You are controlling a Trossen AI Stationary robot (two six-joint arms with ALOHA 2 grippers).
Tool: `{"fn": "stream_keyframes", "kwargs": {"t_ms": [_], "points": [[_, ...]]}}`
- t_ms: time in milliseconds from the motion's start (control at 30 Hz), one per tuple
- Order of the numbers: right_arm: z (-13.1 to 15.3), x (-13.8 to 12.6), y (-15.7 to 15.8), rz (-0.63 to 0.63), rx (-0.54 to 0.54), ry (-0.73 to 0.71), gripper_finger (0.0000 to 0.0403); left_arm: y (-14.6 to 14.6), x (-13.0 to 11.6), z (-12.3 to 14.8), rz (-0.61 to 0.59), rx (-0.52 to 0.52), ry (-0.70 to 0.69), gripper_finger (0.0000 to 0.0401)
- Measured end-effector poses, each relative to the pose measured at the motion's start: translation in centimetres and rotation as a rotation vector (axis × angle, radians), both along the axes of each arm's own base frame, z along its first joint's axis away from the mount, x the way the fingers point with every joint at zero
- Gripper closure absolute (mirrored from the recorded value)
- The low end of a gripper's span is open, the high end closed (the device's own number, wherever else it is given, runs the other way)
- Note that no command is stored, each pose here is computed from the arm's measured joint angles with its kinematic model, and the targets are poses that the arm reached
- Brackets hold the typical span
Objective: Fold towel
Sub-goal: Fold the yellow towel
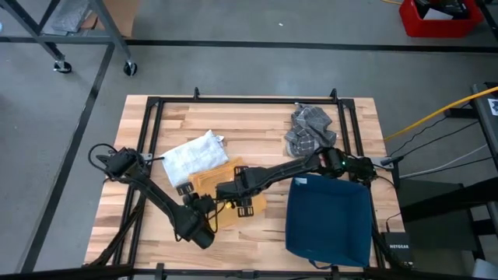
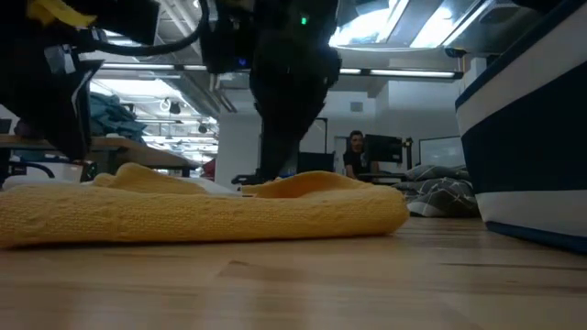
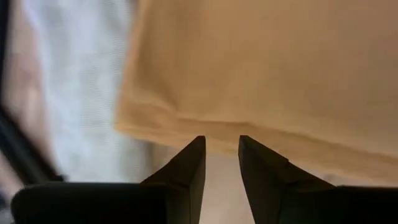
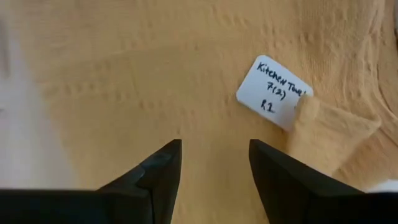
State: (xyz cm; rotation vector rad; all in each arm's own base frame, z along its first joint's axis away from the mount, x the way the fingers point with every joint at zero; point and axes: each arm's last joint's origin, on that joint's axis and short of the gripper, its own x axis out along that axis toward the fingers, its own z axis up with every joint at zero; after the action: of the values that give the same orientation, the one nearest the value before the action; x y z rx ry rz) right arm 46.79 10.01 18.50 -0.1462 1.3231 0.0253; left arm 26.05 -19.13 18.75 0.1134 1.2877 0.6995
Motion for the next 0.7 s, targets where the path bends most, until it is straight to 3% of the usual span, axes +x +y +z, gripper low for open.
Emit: {"fn": "stream_keyframes", "kwargs": {"t_ms": [267, 467, 700], "points": [[-2.2, 0.1, -3.3, -0.063, -0.011, 0.033, 0.021, -1.8, 0.7, -0.4, -0.019, -0.13, -0.129, 0.0313], [-2.2, 0.4, -6.2, -0.12, -0.021, 0.026, 0.021, -2.3, 0.7, -0.4, 0.009, -0.159, -0.174, 0.0313], [-2.2, 0.3, -9.0, -0.185, -0.11, 0.049, 0.021, -2.3, 0.7, -0.4, 0.032, -0.172, -0.179, 0.0313]]}}
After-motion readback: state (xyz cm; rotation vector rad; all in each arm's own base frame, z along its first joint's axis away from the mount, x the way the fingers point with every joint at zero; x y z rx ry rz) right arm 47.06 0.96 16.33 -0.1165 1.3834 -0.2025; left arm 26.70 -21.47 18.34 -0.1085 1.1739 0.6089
